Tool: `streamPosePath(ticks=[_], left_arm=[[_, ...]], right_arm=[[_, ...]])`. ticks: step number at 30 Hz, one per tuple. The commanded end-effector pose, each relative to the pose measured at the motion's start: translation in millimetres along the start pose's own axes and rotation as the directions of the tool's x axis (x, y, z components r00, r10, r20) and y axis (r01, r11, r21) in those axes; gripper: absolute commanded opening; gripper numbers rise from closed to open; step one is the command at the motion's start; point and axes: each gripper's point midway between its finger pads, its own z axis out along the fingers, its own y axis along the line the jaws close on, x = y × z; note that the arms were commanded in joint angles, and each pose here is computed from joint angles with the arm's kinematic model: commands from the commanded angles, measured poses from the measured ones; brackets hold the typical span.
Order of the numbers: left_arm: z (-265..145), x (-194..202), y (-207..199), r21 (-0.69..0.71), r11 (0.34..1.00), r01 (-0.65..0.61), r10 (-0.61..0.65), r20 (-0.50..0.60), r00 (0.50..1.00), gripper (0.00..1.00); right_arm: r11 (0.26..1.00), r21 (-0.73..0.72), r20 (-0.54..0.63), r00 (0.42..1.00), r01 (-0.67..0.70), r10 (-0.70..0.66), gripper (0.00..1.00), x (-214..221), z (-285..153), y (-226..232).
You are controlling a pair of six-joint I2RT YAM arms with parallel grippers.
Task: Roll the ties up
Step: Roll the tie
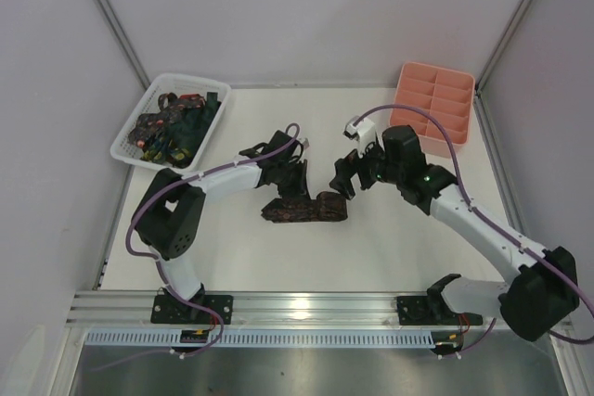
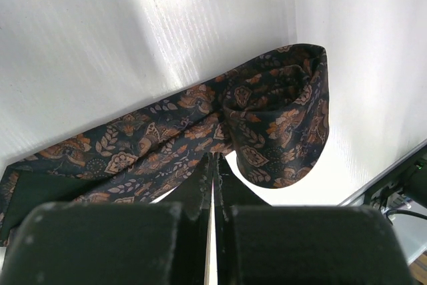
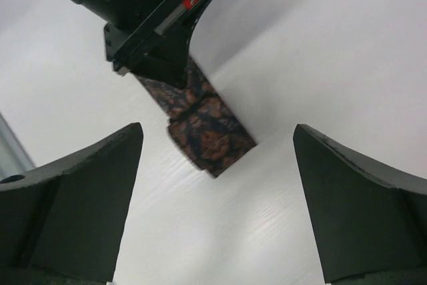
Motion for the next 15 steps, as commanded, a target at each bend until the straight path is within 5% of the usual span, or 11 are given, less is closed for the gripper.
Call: streamPosePath(ticks=[1,5,15], left_arm=[[-18,-14,-16,0.055,0.998,-0.02,0.017,0.046,0.999,0.0],[-17,-16,-20,0.086,0.996,-0.013,0.008,0.059,0.998,0.0],[-25,-20,-33,0.175,0.985,-0.008,-0.009,0.092,0.996,0.01]], right_arm=[[0.909,-0.178,0.088,0.926,0.376,-0.366,1.0,-19,30,-4],[0.84,-0.39,-0.014,0.909,0.379,-0.416,1.0,15,50,-3],[0.799,-0.514,-0.104,0.902,0.312,-0.42,1.0,50,67,7]])
